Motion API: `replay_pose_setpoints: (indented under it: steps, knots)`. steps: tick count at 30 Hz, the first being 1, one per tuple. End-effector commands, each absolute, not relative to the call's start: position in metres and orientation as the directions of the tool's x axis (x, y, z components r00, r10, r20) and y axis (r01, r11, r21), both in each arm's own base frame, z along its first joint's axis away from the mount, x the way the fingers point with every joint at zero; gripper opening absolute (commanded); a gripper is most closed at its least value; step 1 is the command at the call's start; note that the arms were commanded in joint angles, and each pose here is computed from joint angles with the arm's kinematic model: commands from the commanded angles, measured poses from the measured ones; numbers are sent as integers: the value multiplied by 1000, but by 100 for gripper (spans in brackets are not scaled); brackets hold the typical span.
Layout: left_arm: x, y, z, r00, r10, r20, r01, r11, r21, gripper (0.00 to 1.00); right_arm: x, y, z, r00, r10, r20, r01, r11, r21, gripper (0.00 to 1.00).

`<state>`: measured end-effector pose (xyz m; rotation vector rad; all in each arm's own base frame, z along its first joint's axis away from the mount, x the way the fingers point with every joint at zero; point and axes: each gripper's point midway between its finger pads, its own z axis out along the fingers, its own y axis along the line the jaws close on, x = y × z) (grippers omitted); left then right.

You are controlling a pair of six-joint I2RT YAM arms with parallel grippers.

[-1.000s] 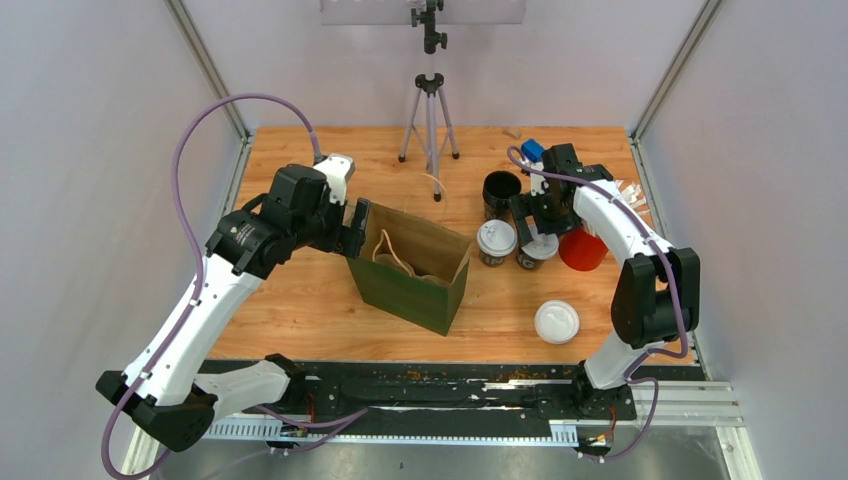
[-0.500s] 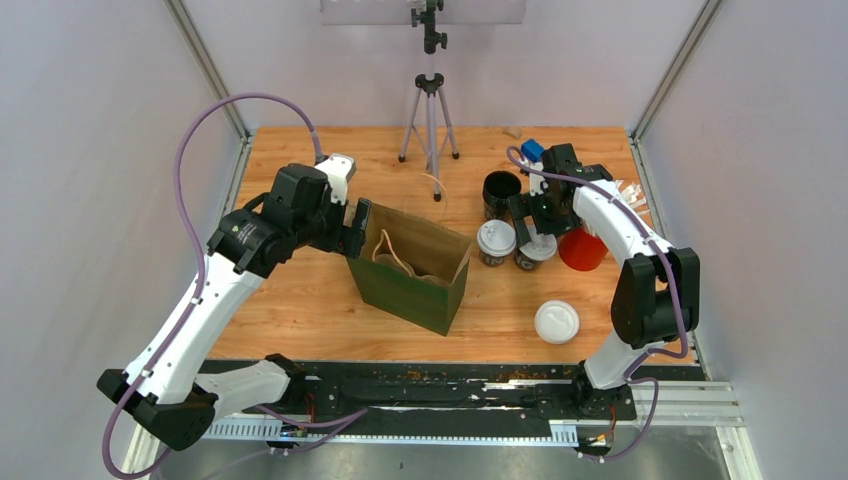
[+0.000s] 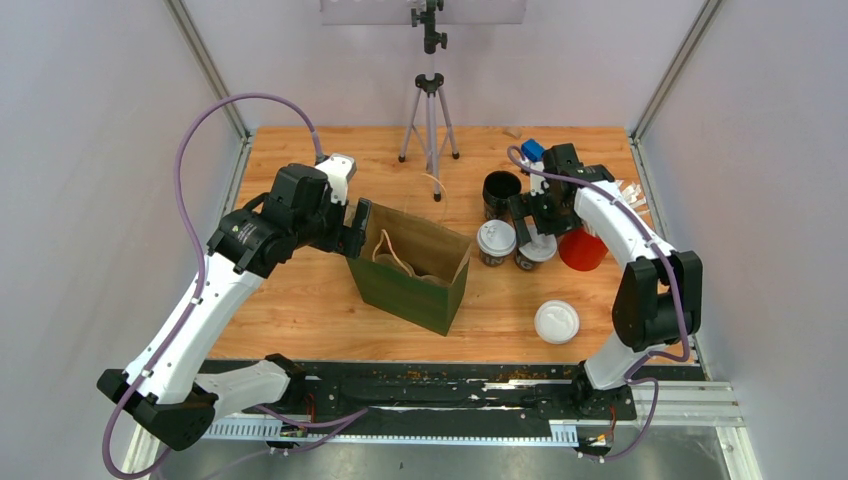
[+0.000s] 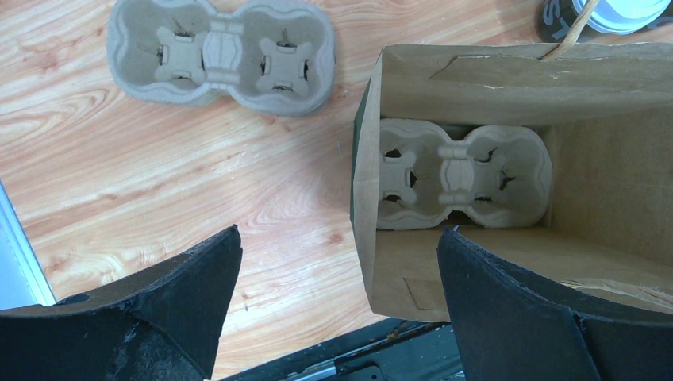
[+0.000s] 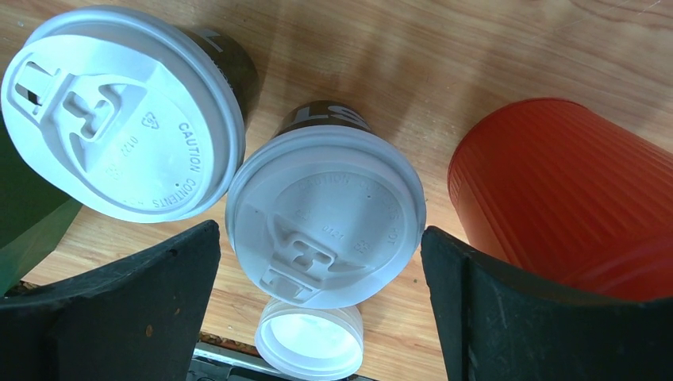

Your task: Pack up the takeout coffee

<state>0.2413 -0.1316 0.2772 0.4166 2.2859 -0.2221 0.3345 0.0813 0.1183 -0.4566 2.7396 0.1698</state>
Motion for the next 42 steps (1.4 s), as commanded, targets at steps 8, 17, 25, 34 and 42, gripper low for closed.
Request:
replay_pose_setpoints:
  steps: [8,17,25,34,42]
  knots:
    - [245,-135,289,-600,223,-768,384,923,-32,99,339,81,129,-858,-286,-426,-344,937,64,98]
    - [244,-135,291,-599,220,-770,385,922,-36,99,339,81,126,-860,-275,-431,-344,934,91,89]
    - [243,-135,290,-605,214,-767,381,923,-44,98,337,84,125,-861,-271,-430,-349,930,111,79]
    - [247,-132,293,-624,157,-765,315,947,-62,100,333,80,133,-868,-258,-424,-326,940,97,78]
    - [251,-135,295,-633,119,-765,288,953,-90,100,331,78,153,-870,-241,-430,-305,948,86,78]
